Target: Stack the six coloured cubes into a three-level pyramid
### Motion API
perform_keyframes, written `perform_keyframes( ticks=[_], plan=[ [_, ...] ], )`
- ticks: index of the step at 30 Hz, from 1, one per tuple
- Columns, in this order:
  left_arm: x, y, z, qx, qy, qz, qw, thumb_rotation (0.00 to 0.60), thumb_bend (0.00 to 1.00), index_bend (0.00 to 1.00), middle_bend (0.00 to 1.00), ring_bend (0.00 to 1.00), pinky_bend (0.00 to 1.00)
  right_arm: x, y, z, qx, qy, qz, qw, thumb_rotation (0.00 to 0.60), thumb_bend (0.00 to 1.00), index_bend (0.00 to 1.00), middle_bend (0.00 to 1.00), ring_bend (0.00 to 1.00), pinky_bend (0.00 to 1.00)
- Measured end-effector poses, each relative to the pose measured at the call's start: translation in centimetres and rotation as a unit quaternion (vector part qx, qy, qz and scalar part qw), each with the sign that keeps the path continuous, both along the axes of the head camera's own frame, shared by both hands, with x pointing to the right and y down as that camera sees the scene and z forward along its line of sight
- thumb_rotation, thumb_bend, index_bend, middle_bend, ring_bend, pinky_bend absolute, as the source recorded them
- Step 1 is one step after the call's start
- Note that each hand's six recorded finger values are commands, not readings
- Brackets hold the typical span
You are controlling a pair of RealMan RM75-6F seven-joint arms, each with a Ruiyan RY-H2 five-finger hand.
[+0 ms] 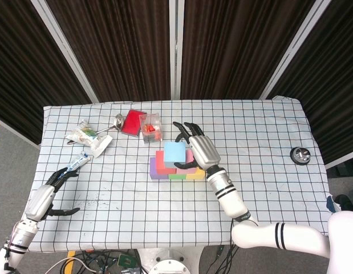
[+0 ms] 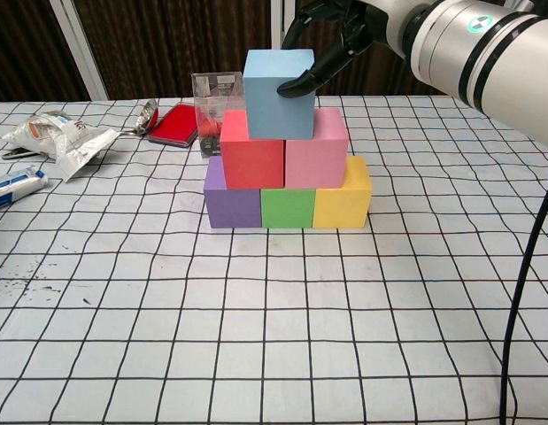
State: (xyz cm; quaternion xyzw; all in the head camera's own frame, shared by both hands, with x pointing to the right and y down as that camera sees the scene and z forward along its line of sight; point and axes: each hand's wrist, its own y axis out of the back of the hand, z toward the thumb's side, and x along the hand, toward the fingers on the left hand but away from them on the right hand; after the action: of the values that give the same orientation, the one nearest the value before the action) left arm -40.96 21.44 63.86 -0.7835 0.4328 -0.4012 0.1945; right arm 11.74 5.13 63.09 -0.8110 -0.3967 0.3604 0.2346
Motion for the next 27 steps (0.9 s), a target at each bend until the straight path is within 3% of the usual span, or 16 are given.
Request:
perform_keyframes(
  ticks=[27],
  plan=[
    [0.15,-0.11,0.02,-0.001,0.000,0.003,1.0000,0.600,0.00,0.12,0.18,0.01,0.06,0.30,-0.24,0.10,-0.003,-0.007,-0.003,1.0000,0.600,0.13,0.00,0.44,0.05,0.00]
  ],
)
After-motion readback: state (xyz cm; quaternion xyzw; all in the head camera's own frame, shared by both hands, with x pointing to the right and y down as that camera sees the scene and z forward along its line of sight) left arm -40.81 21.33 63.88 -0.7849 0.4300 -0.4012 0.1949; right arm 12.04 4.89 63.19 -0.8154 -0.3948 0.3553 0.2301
